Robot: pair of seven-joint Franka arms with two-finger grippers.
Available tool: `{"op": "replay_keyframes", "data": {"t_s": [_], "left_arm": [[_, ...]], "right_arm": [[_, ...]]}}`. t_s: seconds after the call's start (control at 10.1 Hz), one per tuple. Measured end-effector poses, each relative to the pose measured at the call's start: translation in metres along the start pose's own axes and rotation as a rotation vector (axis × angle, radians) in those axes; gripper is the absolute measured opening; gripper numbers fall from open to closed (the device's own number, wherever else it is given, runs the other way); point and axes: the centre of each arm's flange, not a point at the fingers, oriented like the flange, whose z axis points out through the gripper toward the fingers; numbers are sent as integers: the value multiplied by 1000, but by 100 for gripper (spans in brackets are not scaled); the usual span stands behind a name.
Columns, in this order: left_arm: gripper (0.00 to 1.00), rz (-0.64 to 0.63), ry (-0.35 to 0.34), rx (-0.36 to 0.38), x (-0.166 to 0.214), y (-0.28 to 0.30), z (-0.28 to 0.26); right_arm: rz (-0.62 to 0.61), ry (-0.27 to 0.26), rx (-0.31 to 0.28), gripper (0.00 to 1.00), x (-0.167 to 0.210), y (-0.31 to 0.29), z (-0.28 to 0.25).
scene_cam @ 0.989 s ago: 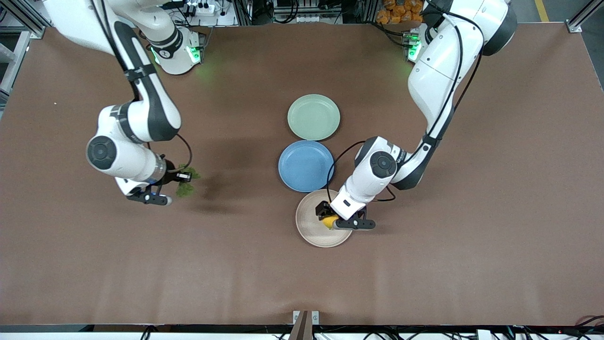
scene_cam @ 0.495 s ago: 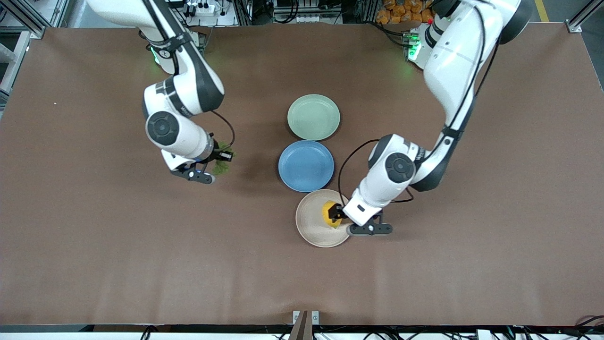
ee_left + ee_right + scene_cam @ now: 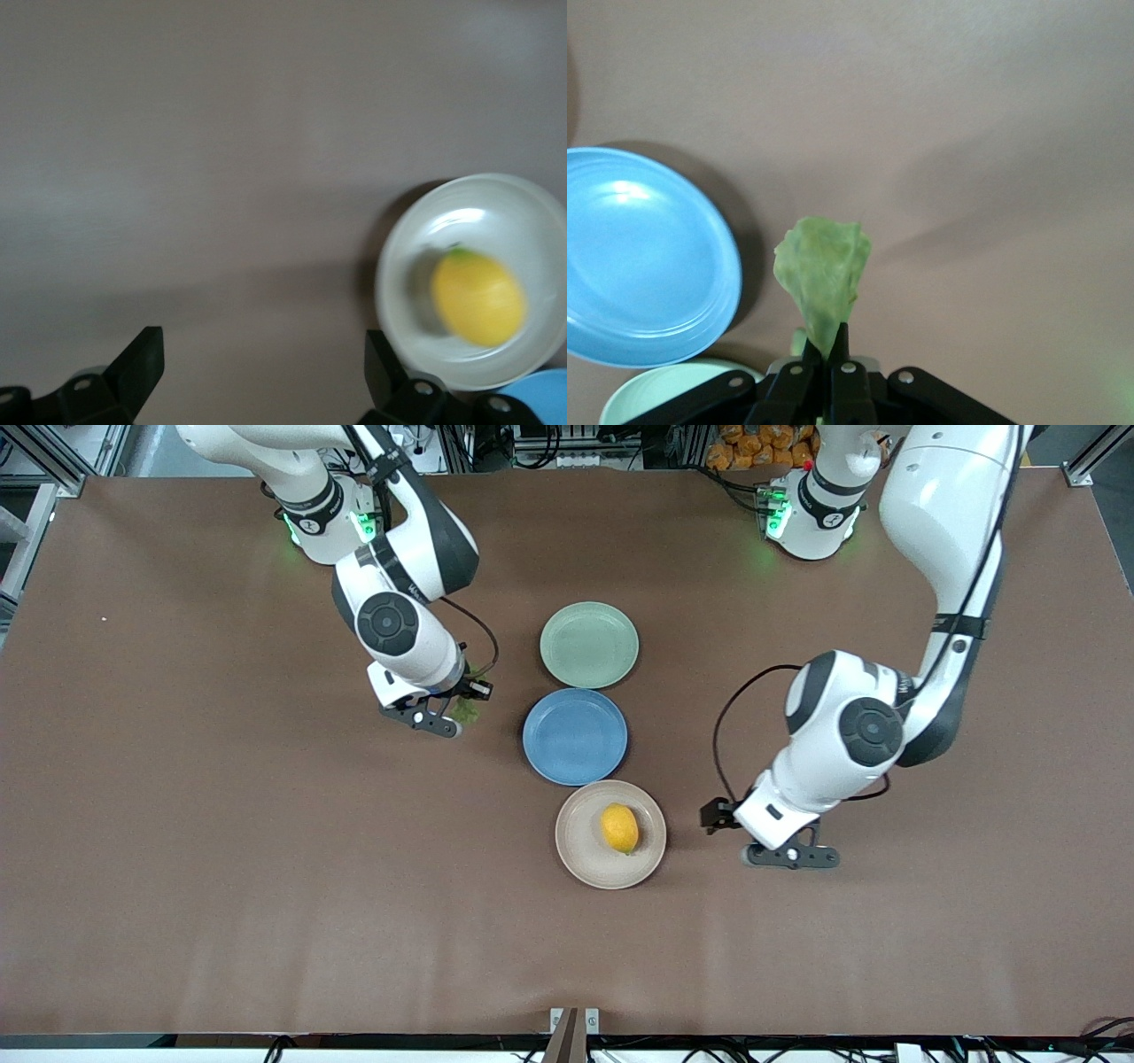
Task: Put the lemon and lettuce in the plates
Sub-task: 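Open the left gripper to drop the lemon onto the cream plate, then carry the lettuce with the right gripper over the green plate while the left gripper withdraws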
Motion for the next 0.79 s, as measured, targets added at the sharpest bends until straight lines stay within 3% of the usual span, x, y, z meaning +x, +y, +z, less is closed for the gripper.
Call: {"op": "replay_keyframes", "data": {"t_s": [0.49,0.79], "left_arm": [[100,30,-85,66,-19,-123,27],[100,48,-74,114,-23,-161,9]], "right_arm": [[-102,32,22,4,-50,-43,-10],[-147,43,26,4,-70,-71,-5]]}}
